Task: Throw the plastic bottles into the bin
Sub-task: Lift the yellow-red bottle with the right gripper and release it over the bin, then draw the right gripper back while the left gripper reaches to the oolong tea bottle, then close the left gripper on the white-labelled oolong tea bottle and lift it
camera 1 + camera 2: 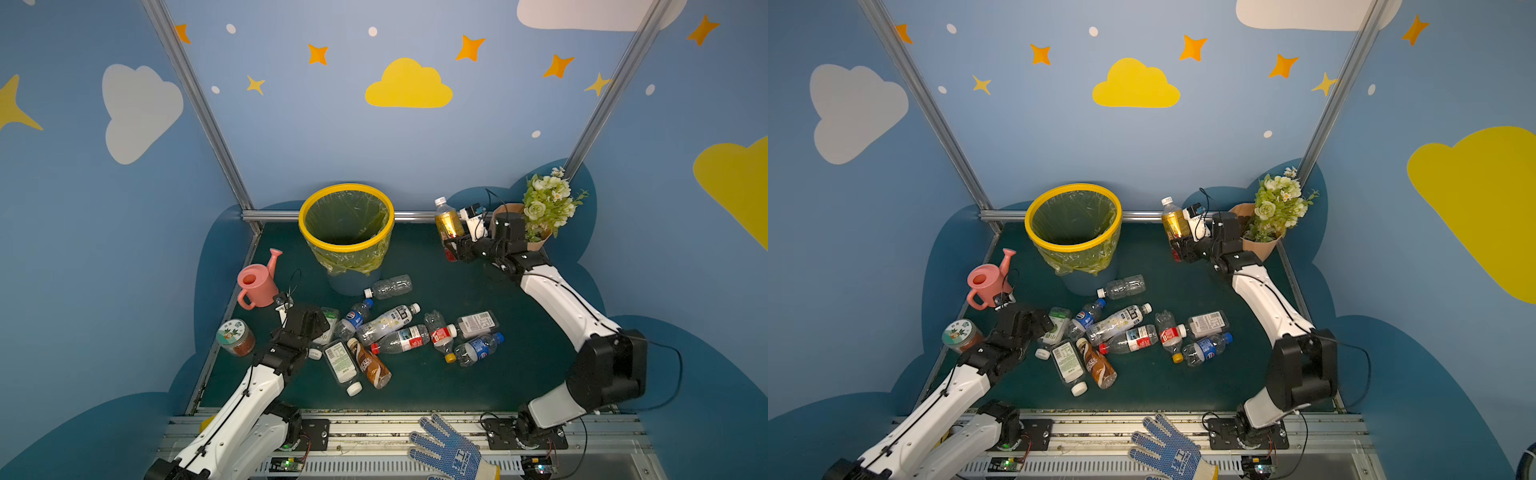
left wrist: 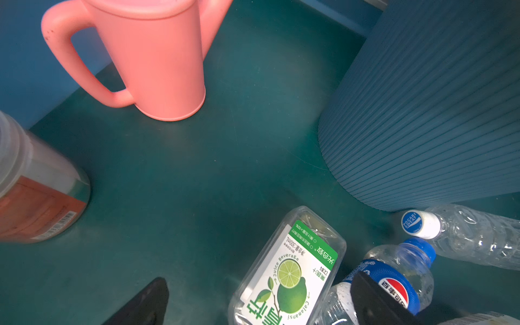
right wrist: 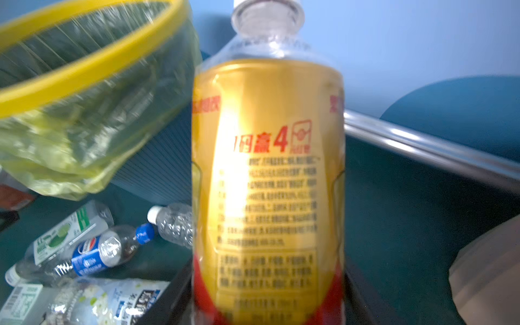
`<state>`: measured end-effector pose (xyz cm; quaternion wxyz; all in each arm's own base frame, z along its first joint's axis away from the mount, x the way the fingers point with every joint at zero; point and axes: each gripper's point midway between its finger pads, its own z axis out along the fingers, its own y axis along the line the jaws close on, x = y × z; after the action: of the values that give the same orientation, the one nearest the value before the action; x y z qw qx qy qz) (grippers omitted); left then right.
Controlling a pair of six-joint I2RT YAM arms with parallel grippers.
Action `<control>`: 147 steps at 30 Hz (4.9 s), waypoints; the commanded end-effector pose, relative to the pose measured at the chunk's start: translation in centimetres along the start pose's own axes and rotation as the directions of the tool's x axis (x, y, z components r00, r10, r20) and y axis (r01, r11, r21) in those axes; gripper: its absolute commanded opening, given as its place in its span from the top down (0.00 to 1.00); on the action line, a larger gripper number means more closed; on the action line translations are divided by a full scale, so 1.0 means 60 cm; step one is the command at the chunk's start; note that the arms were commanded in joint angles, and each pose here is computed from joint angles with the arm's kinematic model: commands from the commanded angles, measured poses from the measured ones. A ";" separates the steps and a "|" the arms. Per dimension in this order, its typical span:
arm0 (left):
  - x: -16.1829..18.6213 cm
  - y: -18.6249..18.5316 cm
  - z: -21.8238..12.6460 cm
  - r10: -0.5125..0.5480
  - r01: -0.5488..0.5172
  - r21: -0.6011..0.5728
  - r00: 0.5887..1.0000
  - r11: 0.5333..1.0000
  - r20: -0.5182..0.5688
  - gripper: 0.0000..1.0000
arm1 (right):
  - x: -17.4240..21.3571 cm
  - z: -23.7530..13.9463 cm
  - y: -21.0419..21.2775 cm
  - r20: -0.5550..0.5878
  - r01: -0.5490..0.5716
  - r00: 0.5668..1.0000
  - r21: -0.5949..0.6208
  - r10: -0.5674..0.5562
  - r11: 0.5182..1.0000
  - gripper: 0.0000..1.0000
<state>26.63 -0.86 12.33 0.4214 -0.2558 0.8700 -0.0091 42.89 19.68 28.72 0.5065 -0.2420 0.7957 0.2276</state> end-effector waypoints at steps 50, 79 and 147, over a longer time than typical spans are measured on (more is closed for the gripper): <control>-0.015 -0.021 -0.046 0.028 -0.037 0.111 0.996 0.993 0.079 0.00 | -0.056 -0.070 0.028 0.194 -0.231 0.955 0.011 0.225 0.973 0.03; 0.109 -0.286 -0.067 0.802 -0.709 0.448 0.596 0.545 -0.033 0.00 | 0.241 -0.108 -0.094 0.019 -0.545 0.821 0.323 0.570 0.774 0.03; 0.253 -0.340 0.052 0.947 -0.720 0.654 0.014 0.233 -0.321 0.38 | 0.318 -0.170 -0.156 0.103 -0.684 0.707 0.351 0.699 0.640 0.03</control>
<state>29.74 -24.60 3.98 0.0247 0.4105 0.9113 0.0205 34.68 3.21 13.77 0.3942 0.1749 0.8691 0.2424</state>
